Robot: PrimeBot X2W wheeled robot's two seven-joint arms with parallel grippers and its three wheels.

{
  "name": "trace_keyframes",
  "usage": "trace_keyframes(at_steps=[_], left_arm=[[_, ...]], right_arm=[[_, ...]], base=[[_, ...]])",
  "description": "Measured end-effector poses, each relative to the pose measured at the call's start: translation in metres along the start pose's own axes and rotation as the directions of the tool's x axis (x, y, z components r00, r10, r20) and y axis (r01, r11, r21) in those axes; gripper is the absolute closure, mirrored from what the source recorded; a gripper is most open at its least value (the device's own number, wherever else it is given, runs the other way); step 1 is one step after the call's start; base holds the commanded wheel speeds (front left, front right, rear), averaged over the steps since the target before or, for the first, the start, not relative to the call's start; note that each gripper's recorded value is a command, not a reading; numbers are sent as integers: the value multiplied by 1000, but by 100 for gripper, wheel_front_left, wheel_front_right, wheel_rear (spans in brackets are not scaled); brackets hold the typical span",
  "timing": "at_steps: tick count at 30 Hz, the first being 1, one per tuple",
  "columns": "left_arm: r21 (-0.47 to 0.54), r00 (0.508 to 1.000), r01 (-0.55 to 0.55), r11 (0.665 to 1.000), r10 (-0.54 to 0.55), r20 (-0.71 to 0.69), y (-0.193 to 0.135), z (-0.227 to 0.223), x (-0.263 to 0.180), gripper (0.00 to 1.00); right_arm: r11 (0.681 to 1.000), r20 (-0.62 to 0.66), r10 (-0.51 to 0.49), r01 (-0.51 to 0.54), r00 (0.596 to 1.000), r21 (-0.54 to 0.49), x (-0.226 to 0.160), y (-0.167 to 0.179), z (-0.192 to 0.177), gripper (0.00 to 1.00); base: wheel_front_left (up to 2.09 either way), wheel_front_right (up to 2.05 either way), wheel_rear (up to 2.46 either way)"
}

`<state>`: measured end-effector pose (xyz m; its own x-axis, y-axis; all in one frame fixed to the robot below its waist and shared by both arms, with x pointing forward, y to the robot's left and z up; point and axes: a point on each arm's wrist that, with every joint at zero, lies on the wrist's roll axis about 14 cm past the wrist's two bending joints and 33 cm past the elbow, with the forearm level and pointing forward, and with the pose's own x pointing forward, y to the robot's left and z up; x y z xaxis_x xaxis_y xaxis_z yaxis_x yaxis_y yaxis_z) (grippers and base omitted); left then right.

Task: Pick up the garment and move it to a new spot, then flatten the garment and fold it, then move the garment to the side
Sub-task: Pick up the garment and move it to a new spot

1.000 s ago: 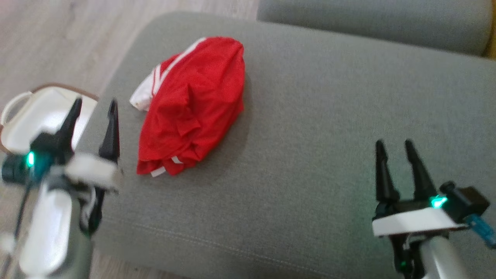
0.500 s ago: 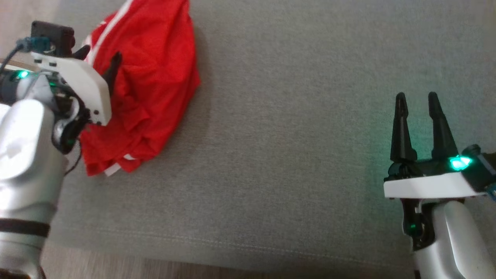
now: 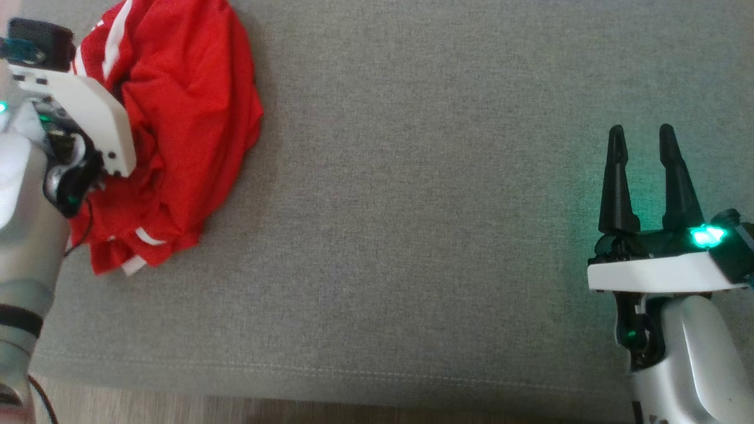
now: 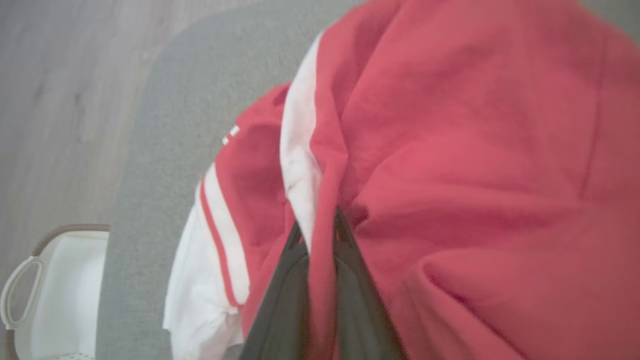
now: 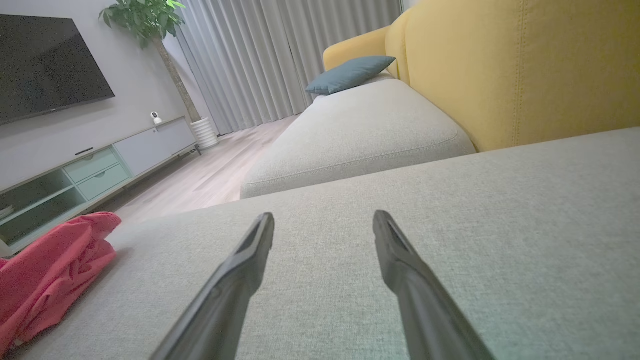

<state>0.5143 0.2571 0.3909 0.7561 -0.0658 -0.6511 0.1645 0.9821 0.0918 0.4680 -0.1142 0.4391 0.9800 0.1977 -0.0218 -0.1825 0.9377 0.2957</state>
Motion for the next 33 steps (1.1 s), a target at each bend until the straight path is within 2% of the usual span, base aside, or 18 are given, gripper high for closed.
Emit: trace_keyframes(at_steps=[5, 11, 14, 20, 24, 29, 33], left_arm=[[17, 985, -43, 999, 39, 170, 14, 44, -15, 100], [15, 941, -84, 996, 74, 330, 27, 85, -50, 100], [8, 898, -108, 994, 94, 429, 33, 110, -74, 100], [-4, 774, -131, 991, 105, 624, 30, 164, -129, 100], [-1, 740, -135, 991, 101, 665, 26, 176, -147, 100], [-18, 723, -157, 987, 128, 679, 26, 171, -159, 100], [-11, 694, -133, 991, 101, 713, 14, 181, -167, 100]], right_arm=[[1000, 22, 15, -15, 1000, 1, -2, 7, 11, 0], [999, 65, 32, -33, 997, 14, -10, 18, 31, 0], [999, 80, 44, -46, 996, 20, -16, 24, 39, 0], [997, 90, 65, -69, 994, 33, -33, 36, 47, 0], [997, 114, 76, -79, 991, 26, -36, 41, 57, 0], [997, 143, 71, -76, 987, 25, -42, 40, 68, 0], [997, 146, 66, -70, 987, 23, -46, 39, 70, 0]], base=[[0, 0, 0], [0, 0, 0], [0, 0, 0], [0, 0, 0], [0, 0, 0], [0, 0, 0], [0, 0, 0]])
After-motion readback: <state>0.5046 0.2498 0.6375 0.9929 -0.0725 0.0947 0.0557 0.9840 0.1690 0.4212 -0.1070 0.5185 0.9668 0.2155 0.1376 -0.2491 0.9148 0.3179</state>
